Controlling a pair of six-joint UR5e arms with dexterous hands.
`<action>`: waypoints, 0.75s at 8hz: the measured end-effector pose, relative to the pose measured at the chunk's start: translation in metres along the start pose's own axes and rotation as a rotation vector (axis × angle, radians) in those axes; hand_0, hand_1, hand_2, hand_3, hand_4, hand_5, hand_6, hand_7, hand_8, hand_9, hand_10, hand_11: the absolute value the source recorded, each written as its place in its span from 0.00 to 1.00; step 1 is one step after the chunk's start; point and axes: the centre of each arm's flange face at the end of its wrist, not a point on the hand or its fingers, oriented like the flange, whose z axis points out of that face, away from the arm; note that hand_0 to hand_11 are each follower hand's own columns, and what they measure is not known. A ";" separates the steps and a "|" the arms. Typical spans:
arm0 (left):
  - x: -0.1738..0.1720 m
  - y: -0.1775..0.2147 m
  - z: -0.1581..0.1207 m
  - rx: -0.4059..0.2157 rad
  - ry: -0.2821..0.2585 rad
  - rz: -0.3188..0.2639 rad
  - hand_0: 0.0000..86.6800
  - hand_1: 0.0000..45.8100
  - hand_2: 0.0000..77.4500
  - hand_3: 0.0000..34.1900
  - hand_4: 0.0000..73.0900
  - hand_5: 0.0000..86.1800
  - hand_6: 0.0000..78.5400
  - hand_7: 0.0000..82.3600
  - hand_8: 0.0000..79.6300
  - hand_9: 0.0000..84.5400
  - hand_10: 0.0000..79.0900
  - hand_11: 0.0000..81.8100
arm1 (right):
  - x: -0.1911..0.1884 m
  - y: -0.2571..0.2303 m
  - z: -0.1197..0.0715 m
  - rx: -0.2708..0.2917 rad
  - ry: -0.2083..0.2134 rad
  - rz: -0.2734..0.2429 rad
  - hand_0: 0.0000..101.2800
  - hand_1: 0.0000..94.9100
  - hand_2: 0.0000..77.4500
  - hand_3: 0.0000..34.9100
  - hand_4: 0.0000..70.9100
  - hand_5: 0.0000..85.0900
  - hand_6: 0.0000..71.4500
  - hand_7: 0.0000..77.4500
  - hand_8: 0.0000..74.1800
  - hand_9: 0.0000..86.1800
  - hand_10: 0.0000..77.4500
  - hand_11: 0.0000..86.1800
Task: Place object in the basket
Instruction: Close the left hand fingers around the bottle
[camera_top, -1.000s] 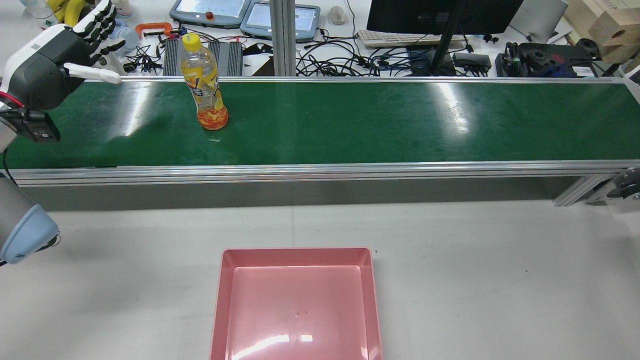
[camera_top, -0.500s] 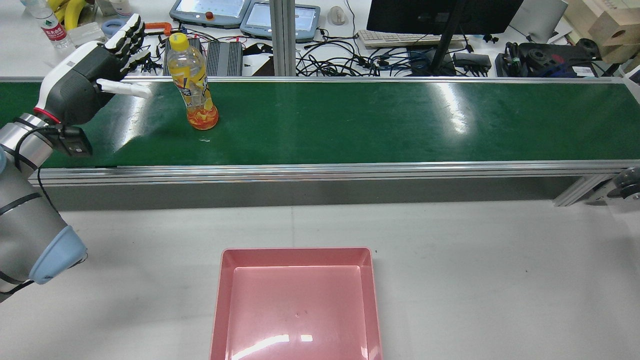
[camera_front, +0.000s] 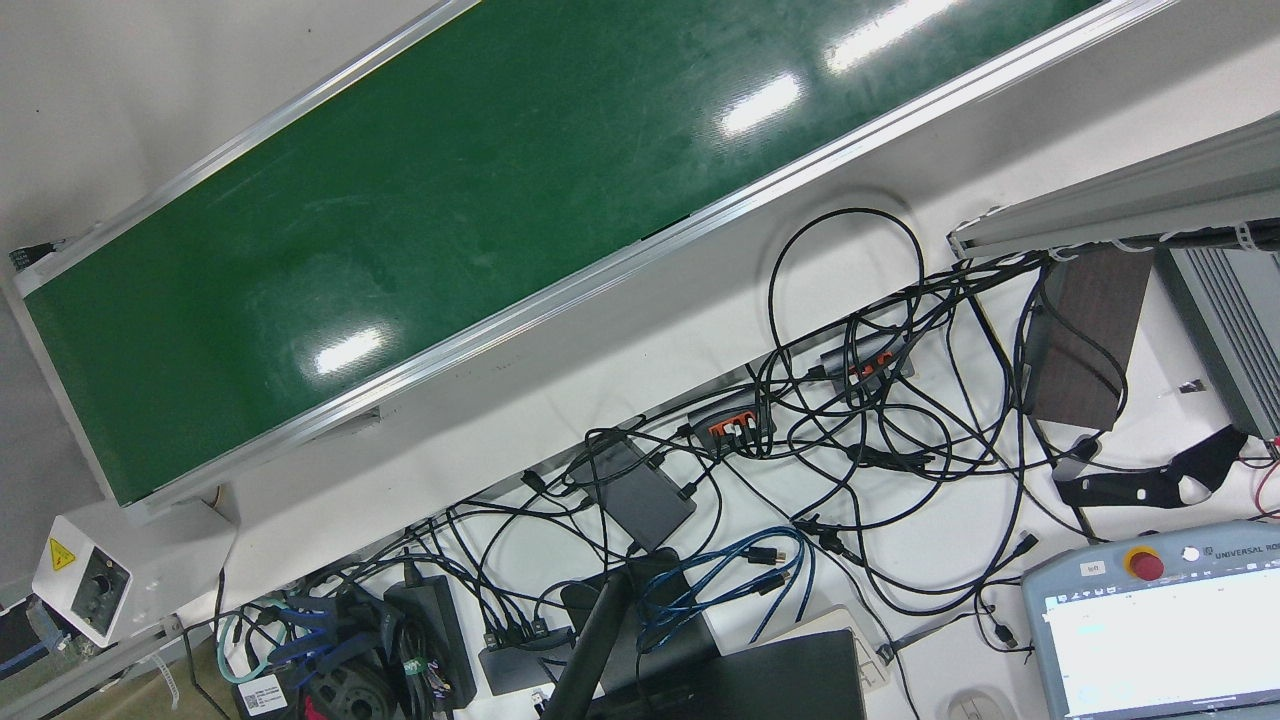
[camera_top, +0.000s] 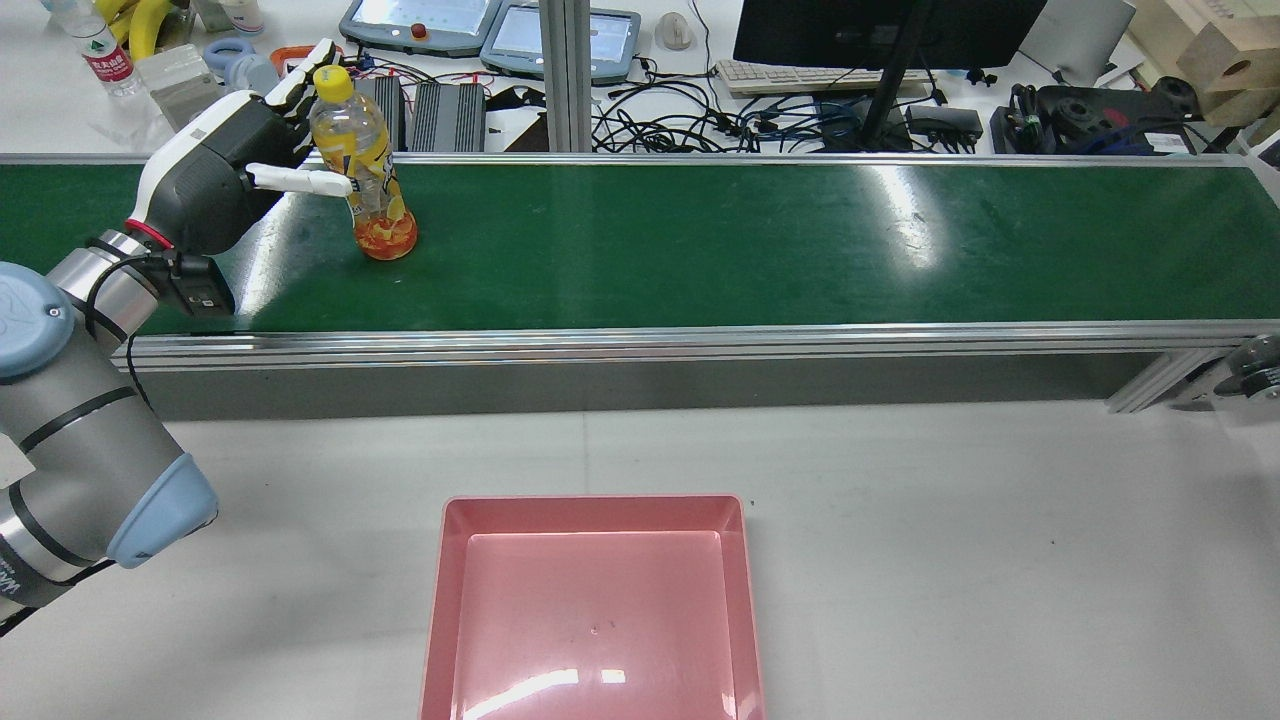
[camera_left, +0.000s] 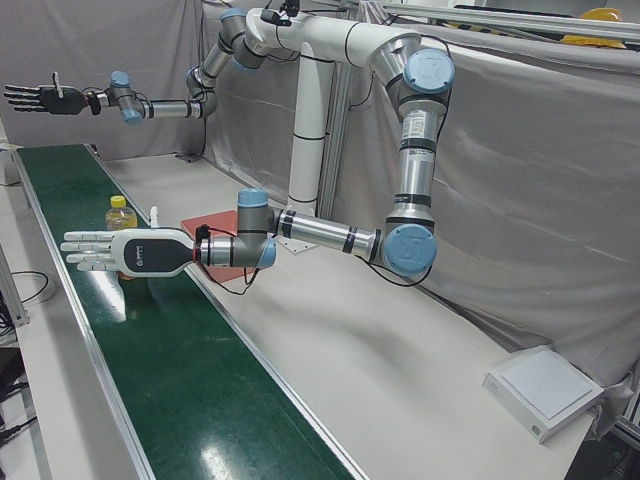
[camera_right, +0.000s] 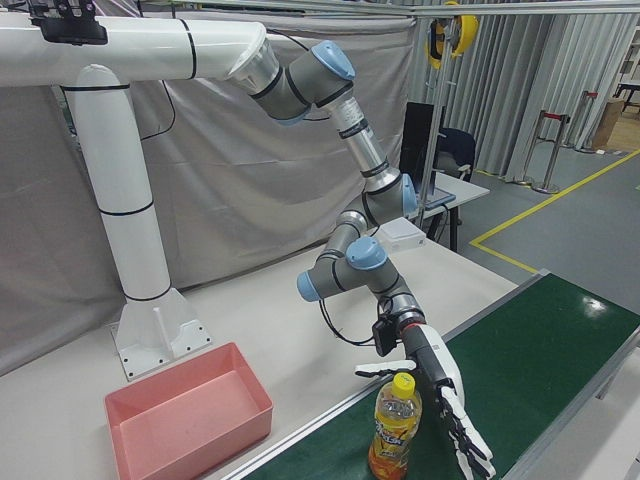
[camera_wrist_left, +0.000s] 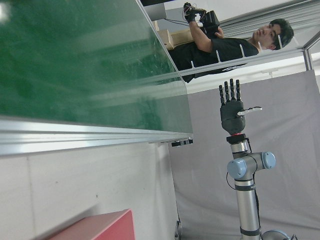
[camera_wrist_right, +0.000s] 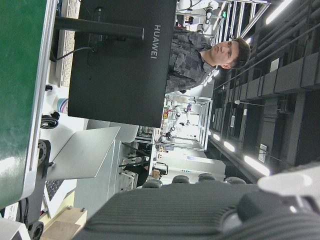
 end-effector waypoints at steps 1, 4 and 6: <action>-0.003 -0.004 0.002 -0.001 -0.002 -0.012 0.55 0.24 0.04 0.00 0.01 0.01 0.01 0.01 0.00 0.02 0.06 0.09 | 0.000 0.000 0.000 0.000 0.000 0.000 0.00 0.00 0.01 0.01 0.00 0.00 0.00 0.01 0.00 0.00 0.00 0.00; -0.005 -0.002 0.005 -0.011 -0.002 -0.021 0.55 0.27 0.05 0.00 0.01 0.01 0.01 0.01 0.00 0.03 0.06 0.11 | 0.000 0.000 0.000 0.000 0.000 0.000 0.00 0.00 0.01 0.01 0.00 0.00 0.00 0.01 0.00 0.00 0.00 0.00; -0.004 -0.001 0.005 -0.013 -0.002 -0.020 0.55 0.32 0.04 0.00 0.01 0.02 0.00 0.01 0.02 0.05 0.07 0.13 | 0.000 0.000 0.000 0.000 0.000 0.000 0.00 0.00 0.01 0.01 0.00 0.00 0.00 0.01 0.00 0.00 0.00 0.00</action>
